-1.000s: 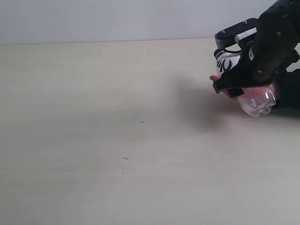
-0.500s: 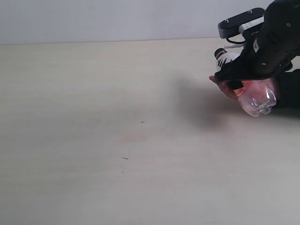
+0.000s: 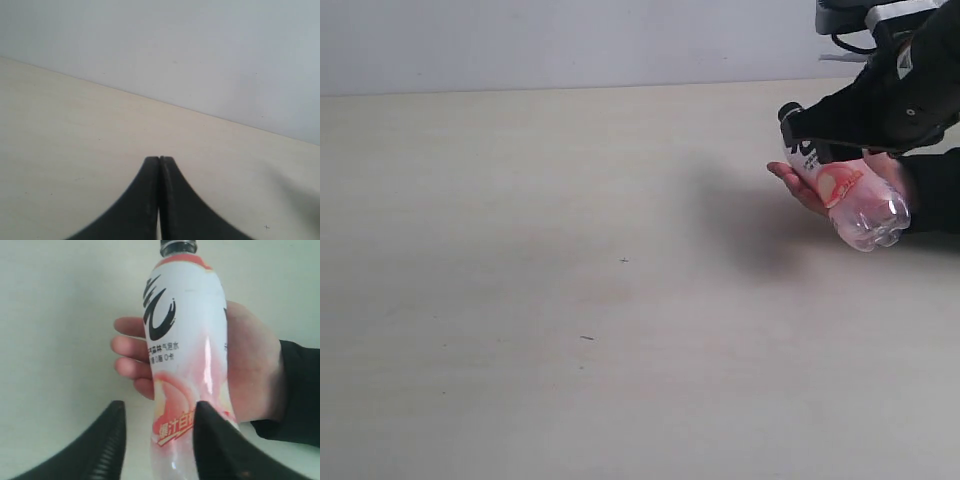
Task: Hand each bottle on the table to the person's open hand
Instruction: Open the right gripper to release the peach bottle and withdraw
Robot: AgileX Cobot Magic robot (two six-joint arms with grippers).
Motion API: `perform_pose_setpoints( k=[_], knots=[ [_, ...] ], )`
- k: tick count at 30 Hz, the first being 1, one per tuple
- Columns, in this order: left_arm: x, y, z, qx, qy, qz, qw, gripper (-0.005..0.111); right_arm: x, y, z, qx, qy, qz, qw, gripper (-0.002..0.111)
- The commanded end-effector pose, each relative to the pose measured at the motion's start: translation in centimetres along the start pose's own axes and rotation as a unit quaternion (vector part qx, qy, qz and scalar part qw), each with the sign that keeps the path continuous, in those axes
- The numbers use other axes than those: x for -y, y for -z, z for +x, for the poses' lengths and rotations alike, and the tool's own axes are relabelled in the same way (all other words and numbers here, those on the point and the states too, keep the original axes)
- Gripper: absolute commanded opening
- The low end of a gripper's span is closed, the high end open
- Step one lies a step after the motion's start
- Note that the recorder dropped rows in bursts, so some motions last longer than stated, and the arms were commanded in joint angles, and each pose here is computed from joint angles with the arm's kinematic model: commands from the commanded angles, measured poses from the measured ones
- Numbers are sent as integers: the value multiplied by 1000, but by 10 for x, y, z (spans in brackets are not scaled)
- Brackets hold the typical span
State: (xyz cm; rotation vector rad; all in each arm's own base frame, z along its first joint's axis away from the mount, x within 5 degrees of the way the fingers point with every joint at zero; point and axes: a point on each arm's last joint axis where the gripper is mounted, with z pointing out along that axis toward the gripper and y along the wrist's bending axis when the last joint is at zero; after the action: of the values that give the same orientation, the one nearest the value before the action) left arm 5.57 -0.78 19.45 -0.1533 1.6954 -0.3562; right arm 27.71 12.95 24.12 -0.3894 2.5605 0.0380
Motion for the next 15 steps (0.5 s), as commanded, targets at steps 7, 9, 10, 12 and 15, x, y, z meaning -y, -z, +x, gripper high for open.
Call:
perform_pose_setpoints(
  k=[7,9,10,12,15],
  knots=[
    [0,0,-1,3,-4,2,1000,0,4,50,46,185,-43,-84,978,0],
    [0,0,-1,3,-4,2,1000,0,6,58,59,221,-45,-96,970,0],
    [0,0,-1,3,-4,2,1000,0,7,61,64,234,-45,-100,966,0],
    [0,0,-1,3,-4,2,1000,0,9,67,76,254,-46,-105,960,0],
    [0,0,-1,3,-4,2,1000,0,12,71,93,264,-50,-109,957,0]
  ],
)
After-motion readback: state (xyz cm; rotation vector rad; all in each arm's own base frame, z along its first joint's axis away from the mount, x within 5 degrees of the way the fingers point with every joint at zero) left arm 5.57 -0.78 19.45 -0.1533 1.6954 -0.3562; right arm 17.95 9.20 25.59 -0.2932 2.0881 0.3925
